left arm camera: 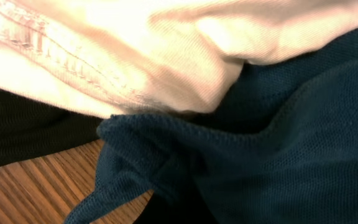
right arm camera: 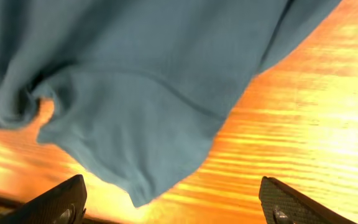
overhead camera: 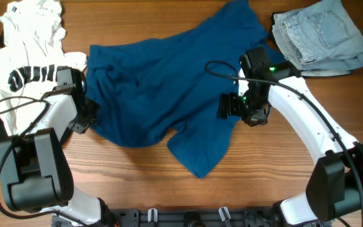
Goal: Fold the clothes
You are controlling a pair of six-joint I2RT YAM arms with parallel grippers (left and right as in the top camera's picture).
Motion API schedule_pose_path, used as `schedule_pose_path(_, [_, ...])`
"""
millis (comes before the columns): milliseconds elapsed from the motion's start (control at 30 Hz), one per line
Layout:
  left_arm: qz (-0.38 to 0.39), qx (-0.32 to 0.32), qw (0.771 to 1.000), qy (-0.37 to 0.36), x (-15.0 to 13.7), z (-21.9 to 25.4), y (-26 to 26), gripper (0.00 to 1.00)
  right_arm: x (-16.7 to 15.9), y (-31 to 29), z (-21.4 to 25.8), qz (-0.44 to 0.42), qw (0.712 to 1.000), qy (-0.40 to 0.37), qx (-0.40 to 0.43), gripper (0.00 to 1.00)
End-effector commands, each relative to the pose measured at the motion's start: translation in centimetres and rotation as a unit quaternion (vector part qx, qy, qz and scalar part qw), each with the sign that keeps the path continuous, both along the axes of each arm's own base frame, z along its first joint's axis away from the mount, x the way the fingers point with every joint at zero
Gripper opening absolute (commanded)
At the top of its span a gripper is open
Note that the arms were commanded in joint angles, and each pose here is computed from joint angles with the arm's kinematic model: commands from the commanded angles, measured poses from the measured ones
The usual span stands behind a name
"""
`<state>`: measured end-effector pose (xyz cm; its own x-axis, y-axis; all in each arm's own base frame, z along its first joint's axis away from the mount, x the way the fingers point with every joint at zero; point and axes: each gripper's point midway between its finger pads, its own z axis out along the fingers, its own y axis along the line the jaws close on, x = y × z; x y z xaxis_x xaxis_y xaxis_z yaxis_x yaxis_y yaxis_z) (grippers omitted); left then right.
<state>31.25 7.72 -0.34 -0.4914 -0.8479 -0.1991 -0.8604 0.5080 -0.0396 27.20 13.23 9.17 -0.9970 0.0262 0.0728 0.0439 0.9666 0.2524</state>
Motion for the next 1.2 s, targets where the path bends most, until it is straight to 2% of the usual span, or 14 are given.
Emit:
schedule_pose_path(0, [0.004,0.001,1.0,0.03,-1.2,-1.7,0.1,0.04,-2.5,3.0,-0.2,0.055,0.998,0.017,0.022,0.89])
schedule_pose_path(400, [0.002,-0.019,1.0,0.014,-0.5,-1.8,-0.5,0.04,-10.6,6.8,-6.5,0.1,0.992,0.075,0.001,0.88])
schedule_pose_path(733, [0.001,-0.027,1.0,0.012,-0.4,-1.8,-0.8,0.04,-11.7,5.4,-9.3,0.068,0.994,0.05,-0.071,0.79])
schedule_pose_path(867, [0.001,-0.027,1.0,0.012,-0.4,-1.8,-0.8,0.04,-12.5,4.6,-10.7,0.059,0.994,0.052,-0.076,0.72])
schedule_pose_path(967, [0.001,-0.026,1.0,0.012,-0.4,-1.8,-0.8,0.04,-12.9,4.2,-11.6,0.041,0.995,0.054,-0.077,0.58])
schedule_pose_path(1000, [0.001,-0.027,1.0,0.012,-0.4,-1.8,-0.8,0.04,-13.0,4.1,-11.7,0.038,0.995,0.055,-0.078,0.51])
schedule_pose_path(1067, [0.001,-0.027,1.0,0.012,-0.4,-1.8,-0.8,0.04,-12.9,4.2,-11.7,0.038,0.995,0.053,-0.077,0.3])
schedule_pose_path(1167, [0.001,-0.027,1.0,0.016,-0.6,-1.7,-0.8,0.04,-12.5,4.1,-11.6,0.034,0.995,0.048,-0.078,0.09])
